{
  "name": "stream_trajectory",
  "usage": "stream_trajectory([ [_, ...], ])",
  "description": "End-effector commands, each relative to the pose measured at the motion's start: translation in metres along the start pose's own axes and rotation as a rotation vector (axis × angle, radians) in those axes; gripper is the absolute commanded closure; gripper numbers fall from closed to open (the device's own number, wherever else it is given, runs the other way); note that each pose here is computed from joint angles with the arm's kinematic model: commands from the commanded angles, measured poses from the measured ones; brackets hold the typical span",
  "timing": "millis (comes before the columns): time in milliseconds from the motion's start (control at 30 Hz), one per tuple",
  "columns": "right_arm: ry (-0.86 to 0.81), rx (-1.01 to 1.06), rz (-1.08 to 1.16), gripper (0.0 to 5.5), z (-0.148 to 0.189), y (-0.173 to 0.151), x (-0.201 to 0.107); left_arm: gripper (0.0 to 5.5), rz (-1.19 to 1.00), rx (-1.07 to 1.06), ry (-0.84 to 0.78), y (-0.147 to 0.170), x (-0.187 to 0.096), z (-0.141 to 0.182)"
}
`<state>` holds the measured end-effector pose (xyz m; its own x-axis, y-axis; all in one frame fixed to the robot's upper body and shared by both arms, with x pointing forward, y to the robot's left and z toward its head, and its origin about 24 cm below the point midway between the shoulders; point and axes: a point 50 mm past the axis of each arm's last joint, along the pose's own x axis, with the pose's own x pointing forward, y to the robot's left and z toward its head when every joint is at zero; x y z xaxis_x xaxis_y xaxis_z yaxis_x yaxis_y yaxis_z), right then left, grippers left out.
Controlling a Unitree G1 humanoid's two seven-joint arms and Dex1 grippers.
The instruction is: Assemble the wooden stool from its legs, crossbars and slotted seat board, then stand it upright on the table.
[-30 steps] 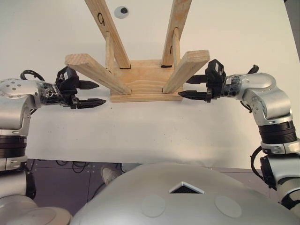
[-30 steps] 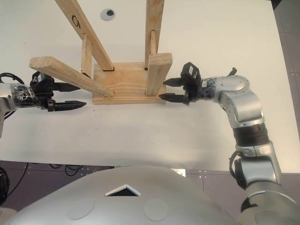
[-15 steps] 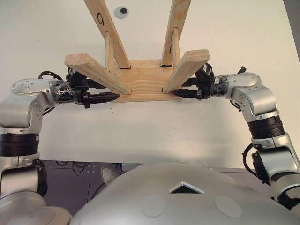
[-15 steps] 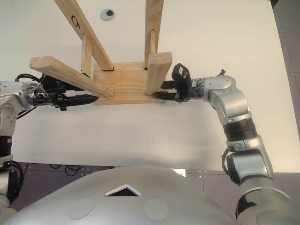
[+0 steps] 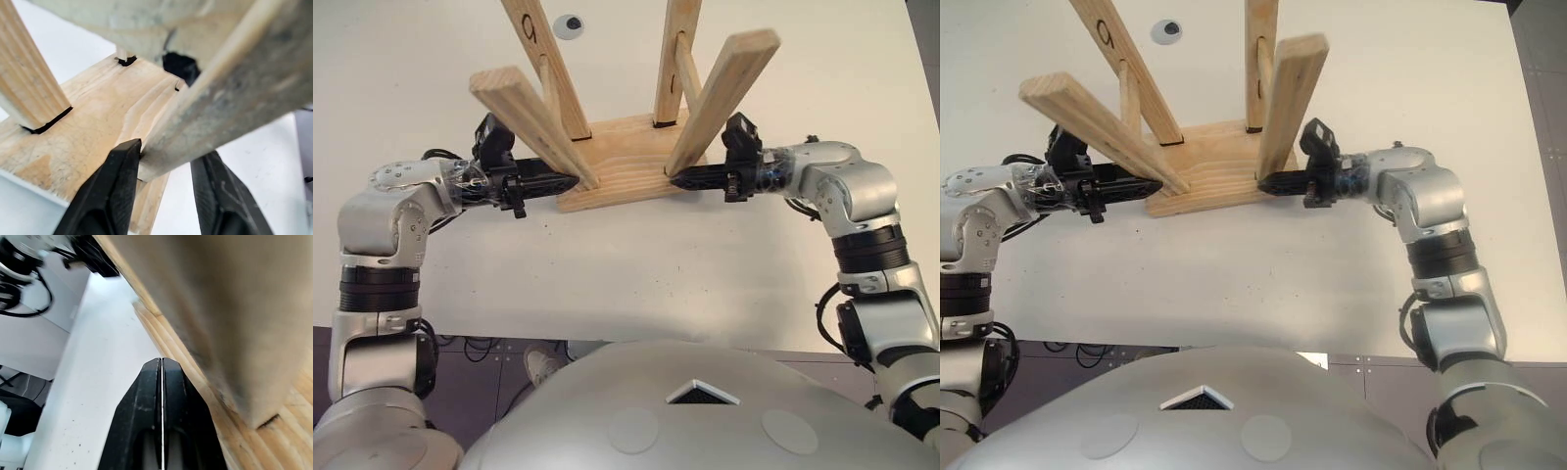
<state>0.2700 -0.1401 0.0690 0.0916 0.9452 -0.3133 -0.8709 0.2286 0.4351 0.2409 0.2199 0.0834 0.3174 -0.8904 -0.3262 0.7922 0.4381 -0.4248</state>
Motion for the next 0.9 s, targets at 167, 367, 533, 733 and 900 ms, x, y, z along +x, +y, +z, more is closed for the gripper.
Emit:
stream_trajectory([
  [167, 0.116, -0.046, -0.057, 4.67, -0.003, 0.001, -0.034, 4.04, -0.025, -0.036, 0.025, 0.001, -0.007, -0.003],
  [367, 0.068, -0.016, -0.084, 3.60, 0.012, -0.003, -0.061, 4.05, -0.048, -0.030, 0.026, 0.001, -0.011, 0.000],
  [533, -0.020, 0.023, -0.043, 3.08, 0.018, -0.007, -0.036, 4.05, -0.076, -0.024, 0.043, 0.002, -0.010, 0.003],
  [733, -0.049, 0.099, 0.014, 3.38, 0.016, -0.007, -0.014, 4.05, -0.110, -0.036, 0.049, 0.003, -0.008, 0.011],
  [900, -0.018, 0.357, 0.131, 3.68, 0.019, 0.004, -0.021, 4.12, -0.143, -0.214, -0.005, -0.006, -0.013, 0.026],
])
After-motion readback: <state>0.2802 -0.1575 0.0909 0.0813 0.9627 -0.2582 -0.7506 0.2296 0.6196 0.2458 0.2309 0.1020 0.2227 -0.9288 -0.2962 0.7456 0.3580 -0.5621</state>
